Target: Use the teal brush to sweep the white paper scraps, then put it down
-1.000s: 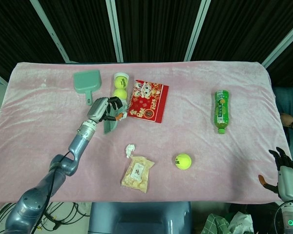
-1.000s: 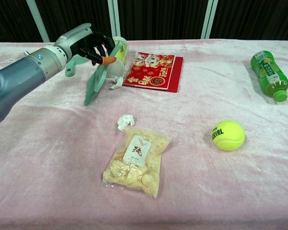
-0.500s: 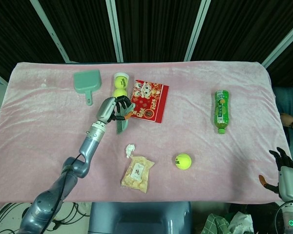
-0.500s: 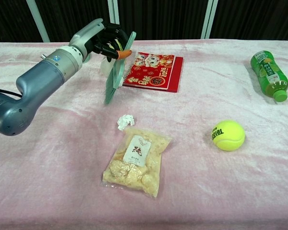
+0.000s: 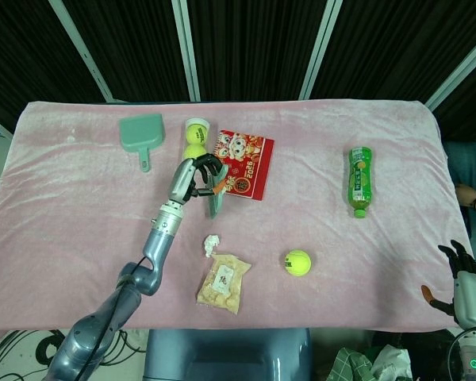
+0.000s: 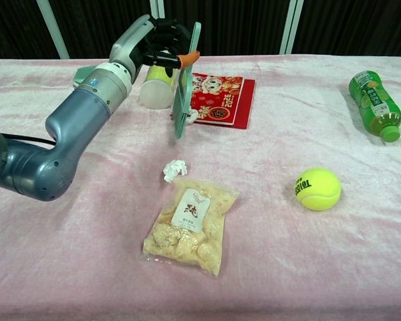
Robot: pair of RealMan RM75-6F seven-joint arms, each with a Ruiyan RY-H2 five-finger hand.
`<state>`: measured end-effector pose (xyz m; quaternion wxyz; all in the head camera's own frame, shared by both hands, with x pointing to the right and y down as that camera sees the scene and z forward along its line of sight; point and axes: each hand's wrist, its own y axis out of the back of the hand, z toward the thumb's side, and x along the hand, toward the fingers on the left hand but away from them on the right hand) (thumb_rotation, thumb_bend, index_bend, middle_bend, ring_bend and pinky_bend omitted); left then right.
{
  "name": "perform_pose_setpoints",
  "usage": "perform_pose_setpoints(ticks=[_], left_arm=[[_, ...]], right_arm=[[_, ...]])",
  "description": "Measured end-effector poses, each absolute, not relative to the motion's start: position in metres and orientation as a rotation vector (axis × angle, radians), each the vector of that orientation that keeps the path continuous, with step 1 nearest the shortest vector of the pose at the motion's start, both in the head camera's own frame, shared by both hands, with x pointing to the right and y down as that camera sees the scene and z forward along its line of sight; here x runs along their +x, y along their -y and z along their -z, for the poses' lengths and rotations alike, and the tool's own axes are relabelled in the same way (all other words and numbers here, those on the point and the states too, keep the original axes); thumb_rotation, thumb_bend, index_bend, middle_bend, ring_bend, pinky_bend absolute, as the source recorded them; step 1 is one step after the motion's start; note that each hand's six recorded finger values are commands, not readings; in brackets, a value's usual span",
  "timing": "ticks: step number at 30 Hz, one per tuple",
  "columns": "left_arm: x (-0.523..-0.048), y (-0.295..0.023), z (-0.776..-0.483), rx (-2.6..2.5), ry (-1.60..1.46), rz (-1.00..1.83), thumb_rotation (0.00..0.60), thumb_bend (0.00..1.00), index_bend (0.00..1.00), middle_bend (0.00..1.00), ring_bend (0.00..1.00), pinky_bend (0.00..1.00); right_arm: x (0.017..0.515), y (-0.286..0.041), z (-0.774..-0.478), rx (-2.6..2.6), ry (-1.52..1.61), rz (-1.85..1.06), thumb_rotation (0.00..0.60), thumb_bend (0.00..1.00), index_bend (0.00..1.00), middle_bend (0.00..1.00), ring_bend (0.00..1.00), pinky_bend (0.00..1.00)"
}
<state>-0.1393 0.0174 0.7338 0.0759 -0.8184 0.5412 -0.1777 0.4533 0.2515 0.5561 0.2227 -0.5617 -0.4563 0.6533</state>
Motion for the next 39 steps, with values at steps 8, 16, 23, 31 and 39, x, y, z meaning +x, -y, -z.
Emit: perform_pose_setpoints(ticks=[8,16,23,31,39], left_arm=[[-0.122,-0.005,-0.725,-2.750,-2.047,0.148,0.600,0.42,0.86,0.79,0.51,0.67],[-0.114,0.015,-0.688,-3.005,-1.935,0.006,0.600,0.42,0.85,0.79,0.51,0.66],[-0.133,0.018,-0.670,-2.848,-1.492,0.366,0.600,0.42,0.85,0.79,0.51,0.65],[-0.168,0.012,-0.664,-2.441,-1.005,0.759,0.600,0.42,0.85,0.79,0.51,0.64],[-0.223,-0.002,-0.665,-2.174,-0.678,1.047,0.600,0.42,0.86,0.79,0.51,0.63]], right_arm=[[0.453,-0.252,-0.555,-1.556,1.260,-1.799,0.600,0.19,0.20,0.07,0.14,0.18],[0.453,-0.252,-0.555,-1.552,1.260,-1.800,0.600,0.19,0.20,0.07,0.14,0.18],[0.453,-0.252,-0.556,-1.552,1.253,-1.803,0.600,0.19,0.20,0.07,0.14,0.18],[0.452,-0.253,-0.557,-1.550,1.254,-1.807,0.600,0.19,0.20,0.07,0.14,0.18],[0.452,-0.253,-0.557,-1.551,1.255,-1.810,0.600,0.19,0.20,0.07,0.14,0.18]])
